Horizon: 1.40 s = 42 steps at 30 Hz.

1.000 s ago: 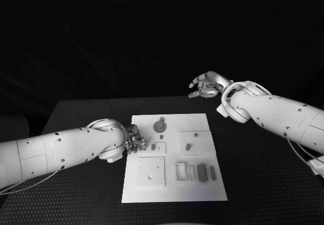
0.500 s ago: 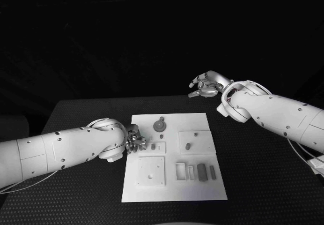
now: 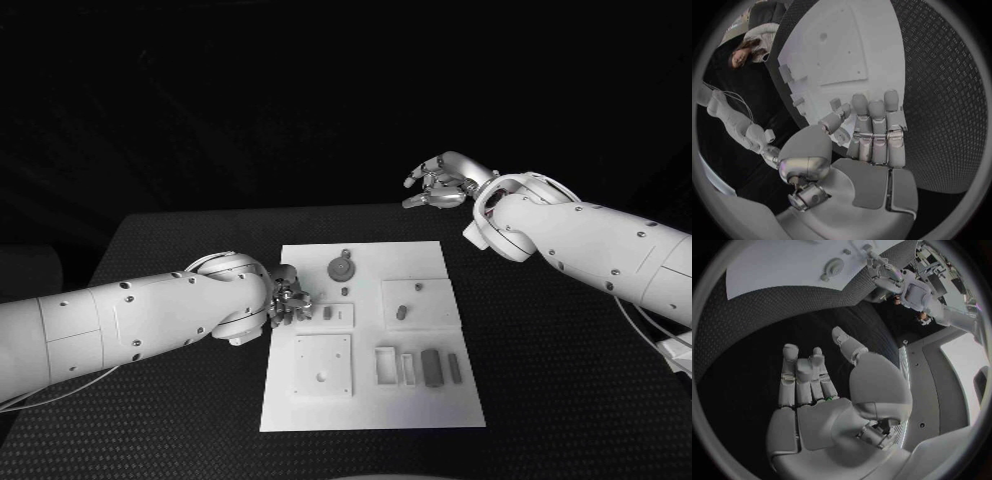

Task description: Assemble the parts on the task board

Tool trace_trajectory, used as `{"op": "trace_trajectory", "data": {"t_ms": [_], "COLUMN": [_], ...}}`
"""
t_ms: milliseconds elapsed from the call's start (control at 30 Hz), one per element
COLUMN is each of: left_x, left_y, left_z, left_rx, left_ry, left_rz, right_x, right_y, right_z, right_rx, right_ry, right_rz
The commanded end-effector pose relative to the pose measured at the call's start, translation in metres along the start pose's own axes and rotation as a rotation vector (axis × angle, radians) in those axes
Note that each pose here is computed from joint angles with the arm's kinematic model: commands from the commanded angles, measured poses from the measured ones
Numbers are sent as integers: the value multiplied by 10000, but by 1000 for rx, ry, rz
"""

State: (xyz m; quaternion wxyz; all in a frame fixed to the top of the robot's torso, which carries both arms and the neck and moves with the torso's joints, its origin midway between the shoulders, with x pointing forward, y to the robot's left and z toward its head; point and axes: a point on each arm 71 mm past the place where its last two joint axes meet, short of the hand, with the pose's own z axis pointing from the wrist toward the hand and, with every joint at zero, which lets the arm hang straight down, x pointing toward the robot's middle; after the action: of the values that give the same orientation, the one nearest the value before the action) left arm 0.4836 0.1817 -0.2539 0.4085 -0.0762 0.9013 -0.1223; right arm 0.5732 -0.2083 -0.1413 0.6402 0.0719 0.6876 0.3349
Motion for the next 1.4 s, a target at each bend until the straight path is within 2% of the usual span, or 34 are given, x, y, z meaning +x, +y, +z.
{"op": "trace_trajectory", "data": {"t_ms": [33,667,767,867,1400], "left_x": [23,51,70,69,80], "left_y": [18,-22,-45,-76,-160], "left_z": [9,10,11,12,25], "left_rx": [-9,-8,-5,4,24], "left_ry": [13,35,54,40,33], "left_rz": [24,42,77,130,119], "right_x": [17,23,23,24,32], "right_y": [10,3,4,4,13], "right_z": [0,-4,-4,-5,0], "right_rx": [-9,-8,-8,-9,-10], "right_ry": [13,15,15,15,16], "right_rz": [1,2,2,2,2]}}
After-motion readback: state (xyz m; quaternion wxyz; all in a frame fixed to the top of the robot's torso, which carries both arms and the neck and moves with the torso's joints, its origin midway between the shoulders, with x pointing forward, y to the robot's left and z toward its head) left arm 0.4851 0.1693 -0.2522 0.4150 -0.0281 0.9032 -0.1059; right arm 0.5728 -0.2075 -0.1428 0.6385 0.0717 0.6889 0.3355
